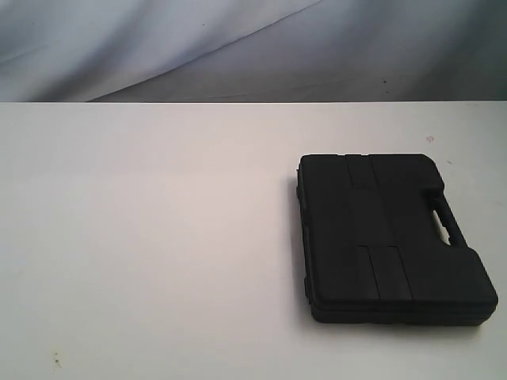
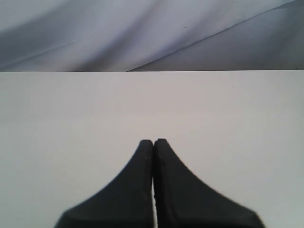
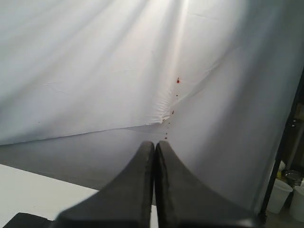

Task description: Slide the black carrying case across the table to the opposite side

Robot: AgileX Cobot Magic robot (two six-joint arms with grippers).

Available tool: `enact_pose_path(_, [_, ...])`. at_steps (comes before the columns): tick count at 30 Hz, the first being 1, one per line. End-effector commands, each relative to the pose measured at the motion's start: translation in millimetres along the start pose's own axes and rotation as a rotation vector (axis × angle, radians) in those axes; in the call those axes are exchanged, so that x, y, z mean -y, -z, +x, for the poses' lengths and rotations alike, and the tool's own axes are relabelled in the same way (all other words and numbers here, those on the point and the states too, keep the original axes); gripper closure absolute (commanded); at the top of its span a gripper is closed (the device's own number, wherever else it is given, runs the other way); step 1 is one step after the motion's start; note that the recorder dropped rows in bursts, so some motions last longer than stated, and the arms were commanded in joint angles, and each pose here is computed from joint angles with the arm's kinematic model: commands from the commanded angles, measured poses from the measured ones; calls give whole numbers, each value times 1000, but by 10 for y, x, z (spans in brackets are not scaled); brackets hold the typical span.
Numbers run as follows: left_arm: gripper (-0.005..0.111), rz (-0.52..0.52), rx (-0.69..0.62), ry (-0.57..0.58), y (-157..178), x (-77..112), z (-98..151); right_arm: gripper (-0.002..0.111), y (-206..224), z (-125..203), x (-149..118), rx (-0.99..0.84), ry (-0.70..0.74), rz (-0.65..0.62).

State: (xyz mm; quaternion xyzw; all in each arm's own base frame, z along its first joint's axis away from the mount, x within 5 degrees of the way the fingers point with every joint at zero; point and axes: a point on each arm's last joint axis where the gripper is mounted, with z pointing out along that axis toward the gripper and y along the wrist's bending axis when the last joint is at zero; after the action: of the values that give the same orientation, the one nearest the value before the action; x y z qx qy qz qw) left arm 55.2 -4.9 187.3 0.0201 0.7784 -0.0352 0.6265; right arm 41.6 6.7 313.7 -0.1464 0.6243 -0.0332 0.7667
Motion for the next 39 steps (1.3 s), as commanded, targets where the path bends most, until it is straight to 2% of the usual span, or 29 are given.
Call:
enact_pose_path(1, [107, -3, 11, -2, 1, -2, 1, 108, 146, 143, -36, 44, 34, 16])
enact_pose_path(8, [107, -3, 14, -6, 3, -2, 0, 108, 144, 184, -46, 5, 14, 6])
enact_pose_path(16, [107, -3, 14, -3, 3, -2, 0, 108, 154, 388, -85, -195, -20, -28])
enact_pose_path(26, [107, -3, 14, -10, 3, -2, 0, 108, 168, 436, -129, -258, -251, -47])
enact_pose_path(35, [107, -3, 14, -10, 3, -2, 0, 108, 168, 434, -138, -257, -274, -55])
enact_pose_path(39, [107, -3, 14, -10, 3, -2, 0, 108, 173, 453, -136, -277, -223, -56])
